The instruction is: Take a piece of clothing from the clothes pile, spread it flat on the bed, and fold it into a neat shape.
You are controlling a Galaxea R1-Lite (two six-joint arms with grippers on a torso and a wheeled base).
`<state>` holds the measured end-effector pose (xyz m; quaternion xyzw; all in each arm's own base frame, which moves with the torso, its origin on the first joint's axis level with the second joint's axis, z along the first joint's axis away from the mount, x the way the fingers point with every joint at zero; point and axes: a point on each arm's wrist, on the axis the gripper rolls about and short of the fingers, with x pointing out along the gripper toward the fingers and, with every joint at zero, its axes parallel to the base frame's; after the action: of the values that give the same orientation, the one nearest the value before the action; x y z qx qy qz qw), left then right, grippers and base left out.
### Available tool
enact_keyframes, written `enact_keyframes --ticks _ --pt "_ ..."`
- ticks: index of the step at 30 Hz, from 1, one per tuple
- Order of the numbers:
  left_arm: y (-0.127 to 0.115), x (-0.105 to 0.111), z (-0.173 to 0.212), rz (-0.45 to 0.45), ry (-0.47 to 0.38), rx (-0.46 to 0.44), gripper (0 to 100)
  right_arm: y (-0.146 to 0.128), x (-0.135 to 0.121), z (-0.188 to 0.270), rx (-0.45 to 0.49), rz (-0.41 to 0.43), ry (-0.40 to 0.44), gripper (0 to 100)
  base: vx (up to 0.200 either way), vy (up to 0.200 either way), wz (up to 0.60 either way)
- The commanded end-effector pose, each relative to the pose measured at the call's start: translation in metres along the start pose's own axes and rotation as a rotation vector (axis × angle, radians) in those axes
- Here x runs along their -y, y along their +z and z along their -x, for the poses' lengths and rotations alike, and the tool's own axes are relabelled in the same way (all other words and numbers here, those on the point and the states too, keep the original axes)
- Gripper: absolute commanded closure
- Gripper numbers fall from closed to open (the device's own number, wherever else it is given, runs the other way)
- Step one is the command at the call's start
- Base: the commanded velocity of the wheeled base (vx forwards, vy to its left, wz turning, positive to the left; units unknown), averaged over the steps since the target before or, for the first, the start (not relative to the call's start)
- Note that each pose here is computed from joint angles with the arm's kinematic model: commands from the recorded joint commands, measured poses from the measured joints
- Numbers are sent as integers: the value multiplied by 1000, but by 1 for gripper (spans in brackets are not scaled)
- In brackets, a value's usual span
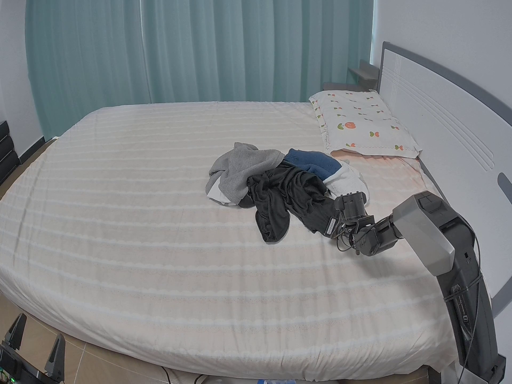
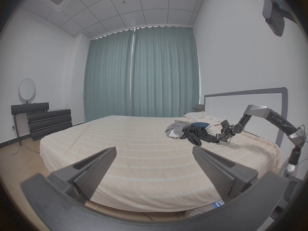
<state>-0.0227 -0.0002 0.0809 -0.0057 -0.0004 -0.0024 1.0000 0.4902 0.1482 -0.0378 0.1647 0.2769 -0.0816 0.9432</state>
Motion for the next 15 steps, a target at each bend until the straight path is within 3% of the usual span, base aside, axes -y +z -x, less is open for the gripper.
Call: enact_keyframes --ticks 1,9,15 --pt "-5 0 0 1 0 2 0 24 -8 27 41 -9 29 100 0 0 0" --pt "-5 0 0 1 0 2 0 42 3 93 49 -47 130 100 0 0 0" --pt "-5 0 0 1 0 2 0 43 49 198 -19 -203 422 100 0 0 0"
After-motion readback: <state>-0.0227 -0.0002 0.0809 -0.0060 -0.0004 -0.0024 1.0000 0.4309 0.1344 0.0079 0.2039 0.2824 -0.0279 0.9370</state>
